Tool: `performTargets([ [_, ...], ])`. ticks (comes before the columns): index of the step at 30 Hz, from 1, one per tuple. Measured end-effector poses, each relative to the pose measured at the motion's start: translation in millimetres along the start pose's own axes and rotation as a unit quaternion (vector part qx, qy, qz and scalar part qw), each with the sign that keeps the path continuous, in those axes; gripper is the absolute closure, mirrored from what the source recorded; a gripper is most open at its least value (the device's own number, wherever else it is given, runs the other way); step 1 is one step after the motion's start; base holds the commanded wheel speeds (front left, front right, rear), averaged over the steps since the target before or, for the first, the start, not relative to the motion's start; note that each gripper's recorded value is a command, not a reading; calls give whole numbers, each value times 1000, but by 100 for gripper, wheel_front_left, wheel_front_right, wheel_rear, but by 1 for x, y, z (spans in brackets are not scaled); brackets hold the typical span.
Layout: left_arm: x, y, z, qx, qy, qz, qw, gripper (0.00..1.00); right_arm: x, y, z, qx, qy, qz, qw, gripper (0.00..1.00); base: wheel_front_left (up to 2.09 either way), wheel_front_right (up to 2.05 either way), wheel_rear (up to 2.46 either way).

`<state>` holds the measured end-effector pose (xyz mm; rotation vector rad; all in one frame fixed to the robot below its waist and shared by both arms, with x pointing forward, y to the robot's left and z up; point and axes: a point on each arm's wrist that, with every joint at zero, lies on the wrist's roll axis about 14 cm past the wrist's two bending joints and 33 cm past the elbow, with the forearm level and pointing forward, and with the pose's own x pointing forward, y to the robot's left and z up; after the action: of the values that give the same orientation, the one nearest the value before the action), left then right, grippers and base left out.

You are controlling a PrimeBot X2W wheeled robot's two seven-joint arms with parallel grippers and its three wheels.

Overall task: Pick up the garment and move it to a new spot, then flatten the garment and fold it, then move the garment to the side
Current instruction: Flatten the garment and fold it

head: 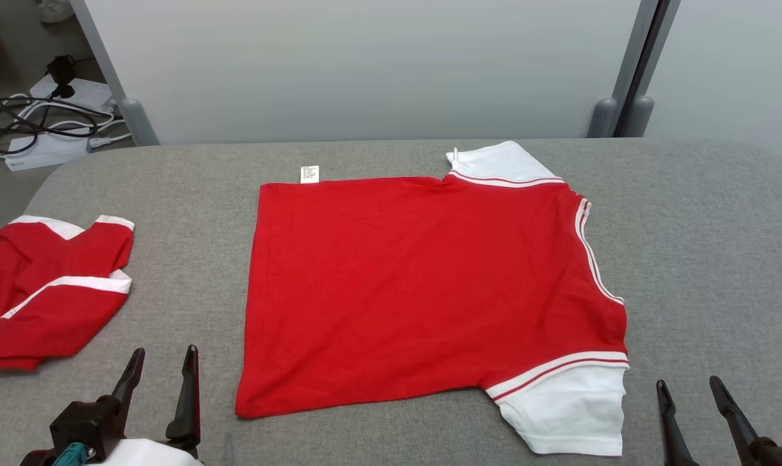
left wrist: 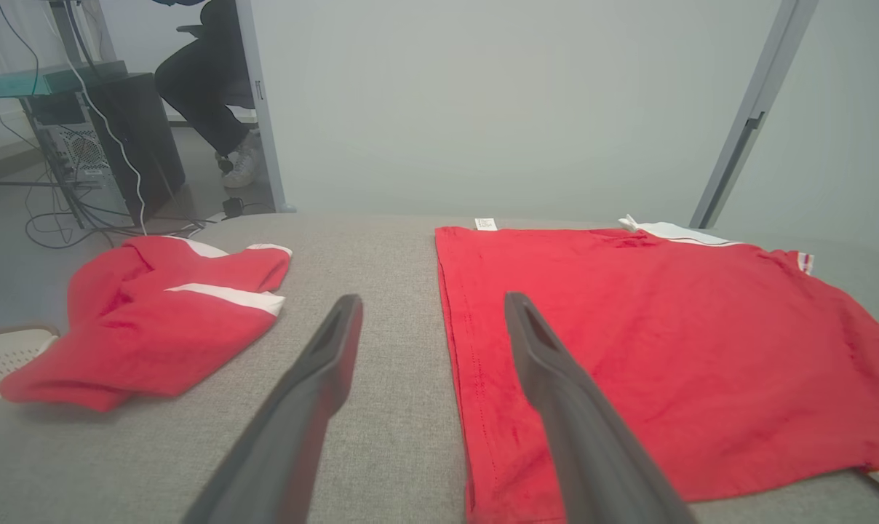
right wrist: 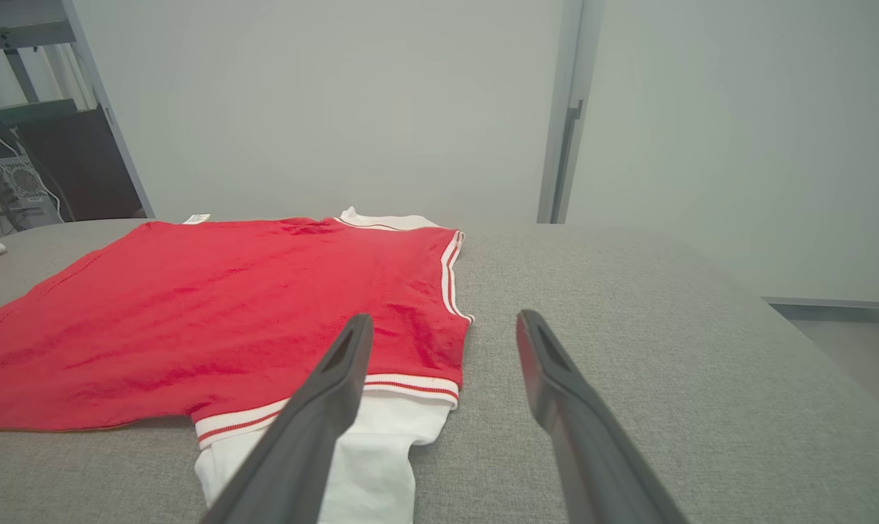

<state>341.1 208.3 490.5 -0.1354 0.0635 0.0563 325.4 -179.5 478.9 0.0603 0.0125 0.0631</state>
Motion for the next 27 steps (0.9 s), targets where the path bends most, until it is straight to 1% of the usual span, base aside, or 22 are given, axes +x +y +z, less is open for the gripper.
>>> performTargets([
  [6, -1, -2, -6, -1, 11, -4, 1000, 0, 1, 1, -2, 1, 4, 1, 1000, 0, 0, 0, 0],
  [9, -1, -9, -21, -8, 43, -18, 999, 0, 2, 0, -8, 4, 13, -1, 1000, 0, 0, 0, 0],
  [15, 0, -29, -64, -34, 120, -45, 991, 0, 7, -1, -35, 15, 58, -6, 998, 0, 0, 0, 0],
  [20, 13, -40, -89, -45, 158, -62, 984, 0, 9, 6, -67, 28, 111, 1, 993, 0, 0, 0, 0],
  [24, 14, -45, -112, -50, 194, -71, 977, 0, 8, 11, -89, 37, 148, 6, 988, 0, 0, 0, 0],
  [27, 12, -42, -125, -50, 214, -66, 973, 0, 3, 19, -102, 44, 170, 14, 984, 0, 0, 0, 0],
])
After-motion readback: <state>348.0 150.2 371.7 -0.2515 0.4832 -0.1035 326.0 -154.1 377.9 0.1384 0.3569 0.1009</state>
